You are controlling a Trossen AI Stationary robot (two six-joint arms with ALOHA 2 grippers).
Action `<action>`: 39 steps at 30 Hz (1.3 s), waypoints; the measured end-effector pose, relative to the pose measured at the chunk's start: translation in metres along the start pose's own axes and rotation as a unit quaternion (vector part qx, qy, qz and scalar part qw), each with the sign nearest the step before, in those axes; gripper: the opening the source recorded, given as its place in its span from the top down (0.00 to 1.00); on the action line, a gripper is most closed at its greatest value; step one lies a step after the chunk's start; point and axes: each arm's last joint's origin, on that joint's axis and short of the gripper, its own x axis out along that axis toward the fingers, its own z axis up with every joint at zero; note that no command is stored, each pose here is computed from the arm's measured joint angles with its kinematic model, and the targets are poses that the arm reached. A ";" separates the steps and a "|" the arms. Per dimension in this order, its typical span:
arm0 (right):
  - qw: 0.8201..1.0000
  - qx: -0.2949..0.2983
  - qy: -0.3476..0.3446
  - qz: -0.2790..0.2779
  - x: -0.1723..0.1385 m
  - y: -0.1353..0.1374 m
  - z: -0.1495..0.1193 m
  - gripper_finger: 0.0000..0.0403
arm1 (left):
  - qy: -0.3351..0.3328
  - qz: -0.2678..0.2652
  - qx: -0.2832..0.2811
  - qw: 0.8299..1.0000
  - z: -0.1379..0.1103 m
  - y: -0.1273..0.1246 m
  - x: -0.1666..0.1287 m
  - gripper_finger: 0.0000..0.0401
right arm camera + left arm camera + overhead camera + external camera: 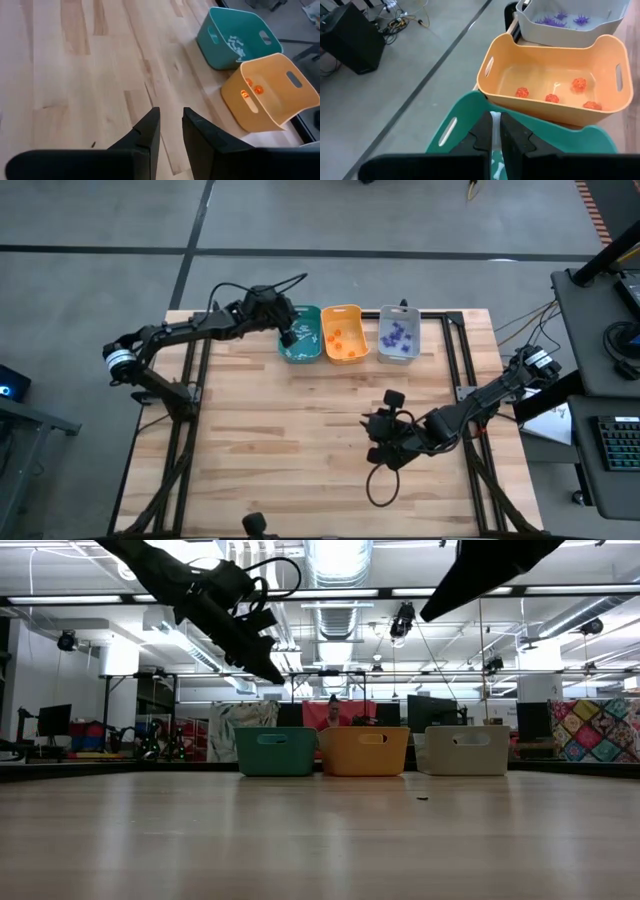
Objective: Sort Halloween decoration
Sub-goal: Put the white bone toy into the blue bin
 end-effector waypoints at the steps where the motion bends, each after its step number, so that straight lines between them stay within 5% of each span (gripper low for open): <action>1: 1.000 0.002 -0.002 -0.004 0.000 0.000 0.000 0.82 | 0.000 0.000 -0.003 1.000 0.000 0.000 0.000 1.00; 12: 1.000 -0.001 0.002 -0.008 0.002 -0.001 -0.004 0.82 | 0.039 -0.001 0.001 0.999 -0.018 -0.005 0.042 1.00; 22: 1.000 -0.004 0.004 -0.009 0.002 -0.001 -0.006 0.82 | 0.096 0.024 -0.006 0.995 -0.011 0.023 0.074 0.99; 39: 1.000 -0.003 0.007 -0.010 0.004 -0.001 -0.008 0.82 | 0.189 -0.020 -0.016 0.982 -0.011 0.029 0.092 0.81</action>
